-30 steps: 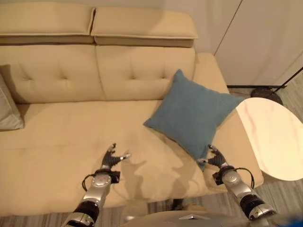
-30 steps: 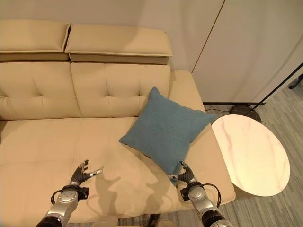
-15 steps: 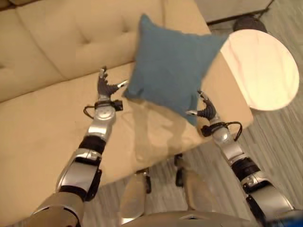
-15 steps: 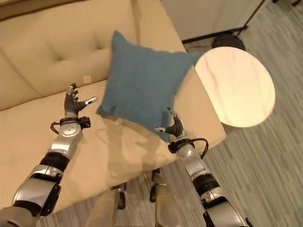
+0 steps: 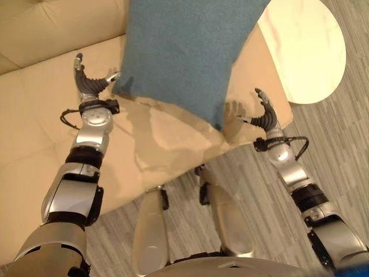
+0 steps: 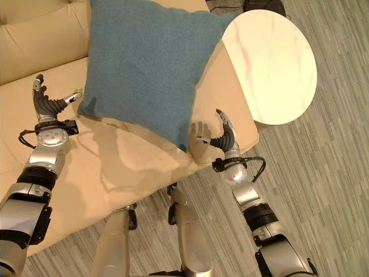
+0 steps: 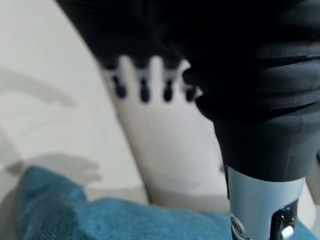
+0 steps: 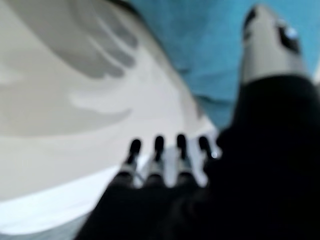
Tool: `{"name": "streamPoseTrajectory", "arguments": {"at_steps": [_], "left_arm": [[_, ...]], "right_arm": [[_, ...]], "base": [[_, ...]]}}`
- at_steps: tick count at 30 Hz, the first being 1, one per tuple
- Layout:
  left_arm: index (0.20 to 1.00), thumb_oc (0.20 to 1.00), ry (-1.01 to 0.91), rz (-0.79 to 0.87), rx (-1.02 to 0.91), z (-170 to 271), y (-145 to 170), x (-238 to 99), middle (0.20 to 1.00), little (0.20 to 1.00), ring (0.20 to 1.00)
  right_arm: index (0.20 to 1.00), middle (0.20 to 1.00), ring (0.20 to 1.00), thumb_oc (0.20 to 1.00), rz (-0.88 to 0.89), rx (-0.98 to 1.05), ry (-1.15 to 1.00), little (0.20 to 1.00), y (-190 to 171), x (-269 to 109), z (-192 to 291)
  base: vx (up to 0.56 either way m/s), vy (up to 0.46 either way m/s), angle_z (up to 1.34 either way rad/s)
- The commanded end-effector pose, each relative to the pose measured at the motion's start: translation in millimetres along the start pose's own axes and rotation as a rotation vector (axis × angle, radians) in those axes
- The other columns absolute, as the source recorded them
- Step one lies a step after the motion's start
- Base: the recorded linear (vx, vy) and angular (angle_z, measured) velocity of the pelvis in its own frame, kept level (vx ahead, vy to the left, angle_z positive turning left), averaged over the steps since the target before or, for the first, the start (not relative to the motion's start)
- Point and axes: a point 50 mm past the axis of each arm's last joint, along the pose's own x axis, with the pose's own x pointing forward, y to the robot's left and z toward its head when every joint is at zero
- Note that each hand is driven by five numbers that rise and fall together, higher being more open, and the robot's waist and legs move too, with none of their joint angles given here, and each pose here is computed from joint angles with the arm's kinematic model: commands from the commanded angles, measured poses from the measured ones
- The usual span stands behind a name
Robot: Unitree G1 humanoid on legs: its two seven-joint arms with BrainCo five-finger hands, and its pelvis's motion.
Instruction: Pick up all the scattered cushions and arrange them neatly on the sofa.
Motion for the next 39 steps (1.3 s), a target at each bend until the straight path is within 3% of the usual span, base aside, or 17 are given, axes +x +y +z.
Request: {"name": "streamPoseTrajectory", "arguments": {"at_steps": [1,10,21,30,39], "left_arm": [[1.000,1.000,-0.046,0.066,-0.042,9.1,16.9,8.3,1.000,1.000,1.000],[1.000,1.000,-0.103,0.054,-0.137,40.3,4.8,19.0,1.000,1.000,1.000],[1.000,1.000,-0.097,-0.035,-0.241,58.4,-37.3,13.6,1.000,1.000,1.000],[1.000,1.000,-0.110,-0.150,-0.284,67.0,-79.9,-6.9,1.000,1.000,1.000],[1.000,1.000,-0.163,-0.174,-0.365,87.4,-91.8,-13.3,1.000,1.000,1.000]], "right_arm": [[1.000,1.000,1.000,1.000,-0.065,0.050,-0.074,1.000,-12.7,-5.2,8.5],[1.000,1.000,1.000,1.000,-0.072,0.102,-0.210,1.000,-13.1,1.5,40.3],[1.000,1.000,1.000,1.000,-0.037,0.107,-0.285,1.000,0.1,15.8,64.7],[1.000,1.000,1.000,1.000,0.016,0.070,-0.278,1.000,31.8,40.9,83.5],[1.000,1.000,1.000,1.000,0.015,0.010,-0.206,1.000,53.6,61.0,88.9]], "base": [[-0.02,0.084,0.03],[0.02,0.073,-0.16],[0.00,0.033,-0.04],[-0.01,0.010,-0.02],[-0.01,0.012,0.04]]}}
